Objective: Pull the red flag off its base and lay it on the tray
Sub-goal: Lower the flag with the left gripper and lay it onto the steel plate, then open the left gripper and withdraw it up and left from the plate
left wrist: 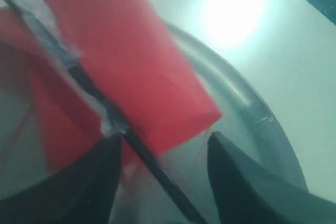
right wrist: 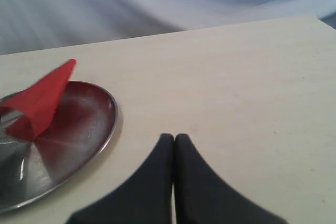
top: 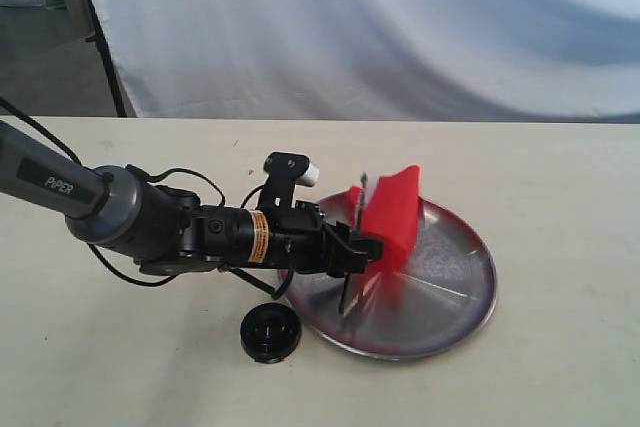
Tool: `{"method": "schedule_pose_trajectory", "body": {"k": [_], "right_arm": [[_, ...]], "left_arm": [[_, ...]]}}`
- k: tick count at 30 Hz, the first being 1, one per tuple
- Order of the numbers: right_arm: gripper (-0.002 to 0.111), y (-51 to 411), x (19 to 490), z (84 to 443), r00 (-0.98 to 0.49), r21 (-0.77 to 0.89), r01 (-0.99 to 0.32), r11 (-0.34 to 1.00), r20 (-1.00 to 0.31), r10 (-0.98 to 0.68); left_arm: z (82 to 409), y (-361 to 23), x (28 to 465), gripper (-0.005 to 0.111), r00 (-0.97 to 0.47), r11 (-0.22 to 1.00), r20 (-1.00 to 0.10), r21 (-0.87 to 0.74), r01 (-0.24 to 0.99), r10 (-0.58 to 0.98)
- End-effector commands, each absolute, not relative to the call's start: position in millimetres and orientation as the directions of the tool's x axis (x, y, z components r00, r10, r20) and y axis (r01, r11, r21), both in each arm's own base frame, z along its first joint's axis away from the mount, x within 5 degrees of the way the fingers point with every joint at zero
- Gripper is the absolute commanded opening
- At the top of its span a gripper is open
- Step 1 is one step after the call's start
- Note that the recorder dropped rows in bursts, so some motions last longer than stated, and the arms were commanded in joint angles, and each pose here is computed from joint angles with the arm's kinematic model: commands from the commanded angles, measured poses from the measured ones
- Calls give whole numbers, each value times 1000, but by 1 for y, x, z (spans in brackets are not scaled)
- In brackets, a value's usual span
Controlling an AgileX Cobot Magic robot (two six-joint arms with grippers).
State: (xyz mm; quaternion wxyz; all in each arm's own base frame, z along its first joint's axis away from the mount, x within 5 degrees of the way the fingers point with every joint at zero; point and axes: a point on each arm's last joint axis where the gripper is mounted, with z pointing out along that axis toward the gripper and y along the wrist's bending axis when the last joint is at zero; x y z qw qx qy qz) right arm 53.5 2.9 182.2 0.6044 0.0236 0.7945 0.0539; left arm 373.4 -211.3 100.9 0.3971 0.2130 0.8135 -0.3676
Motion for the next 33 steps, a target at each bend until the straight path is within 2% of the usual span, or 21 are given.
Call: {"method": "schedule_pose_trajectory", "body": {"k": [1, 9, 14, 19, 21, 23, 26, 27, 33], "right_arm": [[-1, 2, 53, 182, -263, 115, -22, 993, -959, 105], [-1, 2, 53, 182, -263, 115, -22, 993, -959, 105], [-1, 2, 53, 182, -263, 115, -22, 993, -959, 105], [-1, 2, 53, 182, -263, 115, -22, 993, -959, 105], [-1, 2, 53, 182, -263, 115, -22, 993, -959, 105], [-1, 2, 53, 182, -263, 115, -22, 993, -959, 105], [-1, 2, 53, 182, -263, 115, -22, 993, -959, 105], [-1, 2, 53, 182, -263, 115, -22, 993, -959, 105], [-1, 2, 53, 182, -263, 115, -22, 993, -959, 105]], "left_arm": [[101, -212, 373, 49, -594, 643, -803, -424, 638, 60], [117, -214, 372, 49, -594, 619, -805, -463, 635, 8], [151, -214, 369, 49, -516, 589, -856, -400, 702, 34], [200, -214, 355, 48, -439, 529, -895, -332, 781, 86], [217, -212, 347, 42, -416, 504, -902, -307, 808, 118], [231, -210, 337, 30, -389, 473, -902, -265, 840, 185], [249, -205, 321, 4, -371, 424, -883, -231, 876, 287], [254, -203, 315, 0, -364, 406, -872, -219, 887, 326], [269, -196, 285, 0, -409, 346, -857, -298, 890, 314]]}}
